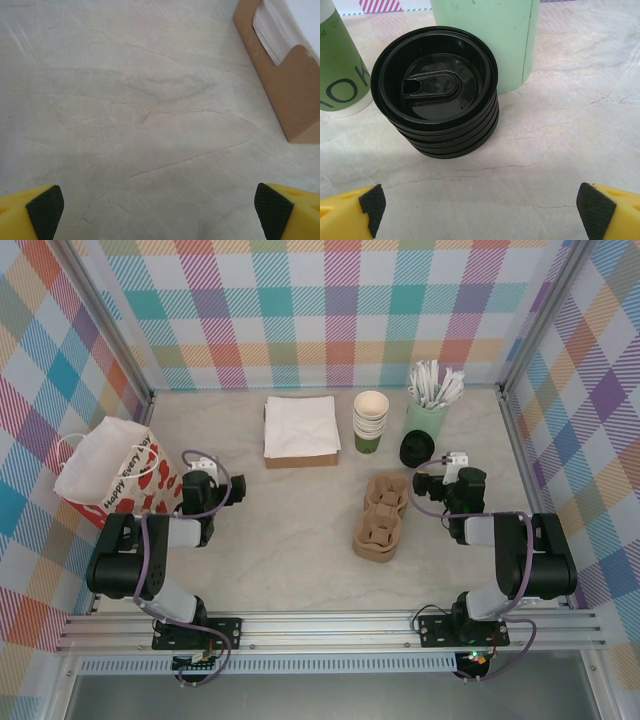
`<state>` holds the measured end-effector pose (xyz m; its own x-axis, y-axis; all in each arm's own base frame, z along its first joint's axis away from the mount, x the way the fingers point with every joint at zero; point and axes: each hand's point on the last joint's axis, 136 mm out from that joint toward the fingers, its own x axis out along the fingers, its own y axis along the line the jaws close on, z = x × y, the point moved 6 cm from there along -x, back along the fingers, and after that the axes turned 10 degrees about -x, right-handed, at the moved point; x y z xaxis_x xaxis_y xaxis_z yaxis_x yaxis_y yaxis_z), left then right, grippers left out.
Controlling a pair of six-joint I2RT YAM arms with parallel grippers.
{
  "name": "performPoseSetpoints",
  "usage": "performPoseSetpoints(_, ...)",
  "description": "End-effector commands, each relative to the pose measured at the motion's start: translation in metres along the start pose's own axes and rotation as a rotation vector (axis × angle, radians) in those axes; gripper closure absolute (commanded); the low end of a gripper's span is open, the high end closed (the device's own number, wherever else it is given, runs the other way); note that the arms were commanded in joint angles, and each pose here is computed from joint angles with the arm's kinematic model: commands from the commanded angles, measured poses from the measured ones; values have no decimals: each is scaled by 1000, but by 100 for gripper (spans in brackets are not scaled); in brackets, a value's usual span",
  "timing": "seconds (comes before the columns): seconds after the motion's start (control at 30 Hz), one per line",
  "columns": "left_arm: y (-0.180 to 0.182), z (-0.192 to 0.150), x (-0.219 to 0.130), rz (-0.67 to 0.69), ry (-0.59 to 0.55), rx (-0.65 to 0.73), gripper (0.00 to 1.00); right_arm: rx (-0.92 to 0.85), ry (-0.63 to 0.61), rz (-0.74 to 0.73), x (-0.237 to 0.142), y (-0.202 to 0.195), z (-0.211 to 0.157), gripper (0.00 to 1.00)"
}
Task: Pack the takeout coffee
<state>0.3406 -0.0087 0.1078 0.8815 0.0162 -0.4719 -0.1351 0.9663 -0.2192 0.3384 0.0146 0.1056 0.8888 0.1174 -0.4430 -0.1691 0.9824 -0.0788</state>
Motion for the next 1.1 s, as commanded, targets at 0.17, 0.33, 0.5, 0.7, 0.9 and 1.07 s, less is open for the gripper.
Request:
performPoseSetpoints(0.17,-18,56,-48,-17,-21,-179,0,38,44,-54,-32,-9,35,0)
performPoseSetpoints(0.33,-36,68,-65,-44,233,-388,0,148,130,-32,-74,-6,59,0)
performPoseSetpoints(0.5,-69,56,-80,-207,447,-486,0,369,204,-13,-120,0,86,0)
performPoseSetpoints(0.7,-102,43,-104,-334,539,-521,0,641,252,113,-152,17,114,0)
performPoseSetpoints(0.9,-126,33,-116,-442,546,-587,0,832,302,235,-154,30,143,6)
performPoseSetpoints(1.07,-143,17,-121,-480,586,-591,0,782,296,219,-149,39,170,8)
